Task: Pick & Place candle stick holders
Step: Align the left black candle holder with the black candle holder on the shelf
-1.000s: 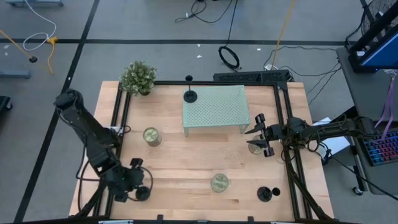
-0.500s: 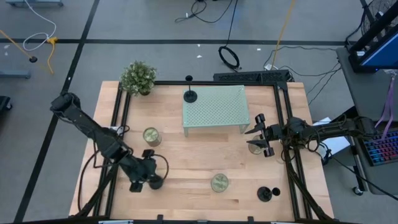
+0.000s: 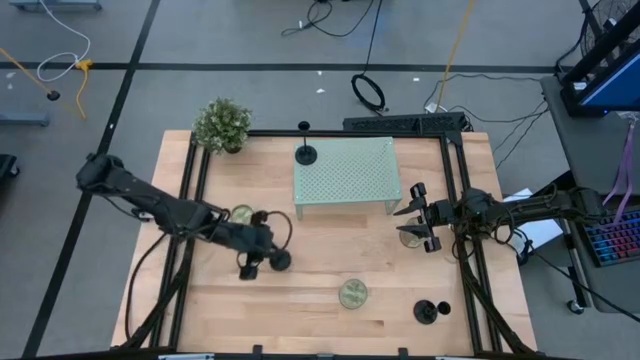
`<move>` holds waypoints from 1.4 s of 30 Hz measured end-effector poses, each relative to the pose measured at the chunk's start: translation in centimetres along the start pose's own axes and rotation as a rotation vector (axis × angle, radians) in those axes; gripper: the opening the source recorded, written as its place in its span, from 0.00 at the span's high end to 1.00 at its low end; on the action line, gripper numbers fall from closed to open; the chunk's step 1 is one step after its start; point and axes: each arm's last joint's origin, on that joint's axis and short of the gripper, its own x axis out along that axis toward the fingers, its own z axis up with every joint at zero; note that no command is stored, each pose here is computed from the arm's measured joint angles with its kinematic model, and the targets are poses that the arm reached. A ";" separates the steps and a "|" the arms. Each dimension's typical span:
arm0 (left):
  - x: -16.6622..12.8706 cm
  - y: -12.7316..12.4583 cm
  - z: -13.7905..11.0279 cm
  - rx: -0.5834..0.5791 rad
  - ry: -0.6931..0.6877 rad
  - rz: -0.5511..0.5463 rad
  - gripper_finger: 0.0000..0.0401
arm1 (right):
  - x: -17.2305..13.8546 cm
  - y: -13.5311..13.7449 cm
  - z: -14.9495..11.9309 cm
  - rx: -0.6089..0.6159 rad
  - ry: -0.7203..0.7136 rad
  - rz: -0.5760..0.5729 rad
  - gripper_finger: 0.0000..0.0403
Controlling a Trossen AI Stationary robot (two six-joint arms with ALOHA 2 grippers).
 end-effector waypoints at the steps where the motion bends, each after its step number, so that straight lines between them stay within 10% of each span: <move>1: 0.1 0.4 0.1 0.004 0.002 0.013 0.78 | 0.0 0.0 0.0 0.000 0.000 0.000 0.61; 42: 5.4 3.6 0.5 -0.144 -0.007 0.120 0.69 | 0.0 0.0 -0.1 0.002 0.011 0.000 0.61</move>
